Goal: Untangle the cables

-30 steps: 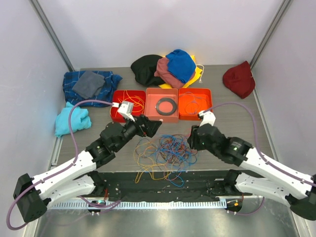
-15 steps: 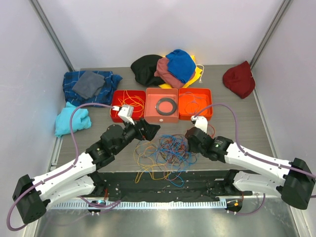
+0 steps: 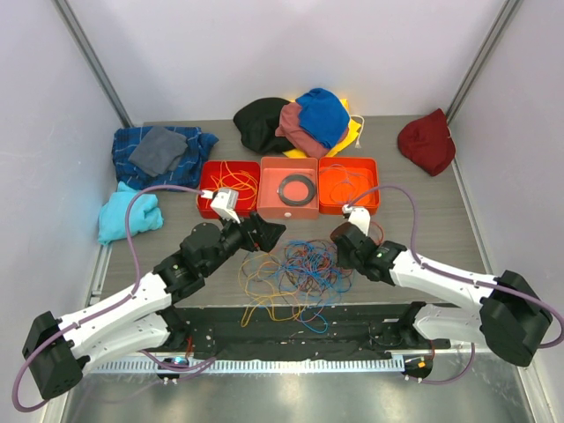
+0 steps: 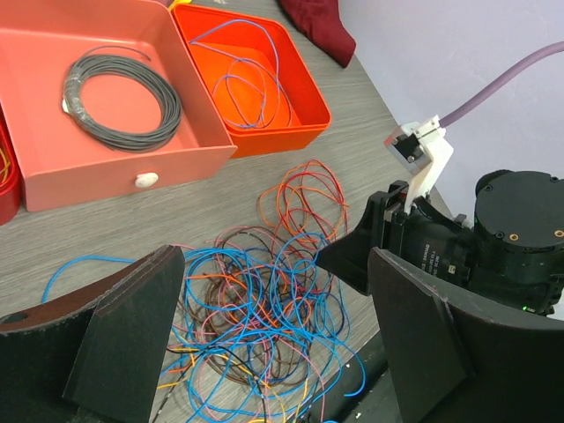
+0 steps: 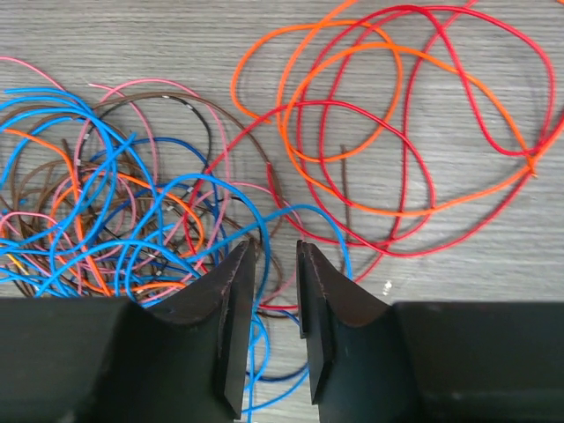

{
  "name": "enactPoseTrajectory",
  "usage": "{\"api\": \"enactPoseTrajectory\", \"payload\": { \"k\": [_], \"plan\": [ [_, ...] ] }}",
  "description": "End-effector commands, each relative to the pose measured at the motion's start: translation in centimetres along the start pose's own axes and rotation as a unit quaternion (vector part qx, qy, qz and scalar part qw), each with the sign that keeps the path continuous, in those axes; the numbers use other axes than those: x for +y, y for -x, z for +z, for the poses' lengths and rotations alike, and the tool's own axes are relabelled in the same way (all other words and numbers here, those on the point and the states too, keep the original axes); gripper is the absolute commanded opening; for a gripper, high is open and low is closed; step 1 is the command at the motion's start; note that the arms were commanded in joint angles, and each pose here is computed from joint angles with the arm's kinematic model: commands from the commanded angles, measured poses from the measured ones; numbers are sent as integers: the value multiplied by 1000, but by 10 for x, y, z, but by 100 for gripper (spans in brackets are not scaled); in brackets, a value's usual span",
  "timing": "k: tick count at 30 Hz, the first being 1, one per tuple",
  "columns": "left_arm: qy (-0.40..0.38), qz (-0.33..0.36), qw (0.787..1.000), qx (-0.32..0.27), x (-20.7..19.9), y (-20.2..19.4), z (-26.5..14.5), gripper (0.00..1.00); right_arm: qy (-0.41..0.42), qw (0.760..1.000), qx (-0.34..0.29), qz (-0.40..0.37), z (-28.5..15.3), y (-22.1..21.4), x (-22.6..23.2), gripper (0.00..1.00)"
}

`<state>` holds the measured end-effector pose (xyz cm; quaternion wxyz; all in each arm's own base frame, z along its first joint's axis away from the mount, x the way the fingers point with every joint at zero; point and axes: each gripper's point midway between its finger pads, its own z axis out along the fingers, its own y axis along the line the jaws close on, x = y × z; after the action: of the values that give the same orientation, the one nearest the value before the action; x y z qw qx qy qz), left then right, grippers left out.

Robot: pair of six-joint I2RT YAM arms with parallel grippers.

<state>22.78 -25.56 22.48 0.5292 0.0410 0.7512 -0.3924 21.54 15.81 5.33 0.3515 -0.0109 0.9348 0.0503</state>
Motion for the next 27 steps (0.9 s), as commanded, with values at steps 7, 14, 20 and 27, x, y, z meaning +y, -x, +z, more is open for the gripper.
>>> {"api": "enactPoseTrajectory", "payload": {
  "k": [7,14,20,27],
  "plan": [
    [-4,-11,1000,-10,-3,5,0,90,28,999,-39,23,-9,28,14,2],
    [-9,-9,1000,-27,-6,15,-2,90,101,972,-204,61,-153,160,19,1],
    [-25,-11,999,-30,-16,21,4,90,155,950,-268,41,-253,230,22,1],
    [-79,-14,995,-59,-41,37,12,96,201,929,-308,42,-312,261,24,1]
  ]
}}
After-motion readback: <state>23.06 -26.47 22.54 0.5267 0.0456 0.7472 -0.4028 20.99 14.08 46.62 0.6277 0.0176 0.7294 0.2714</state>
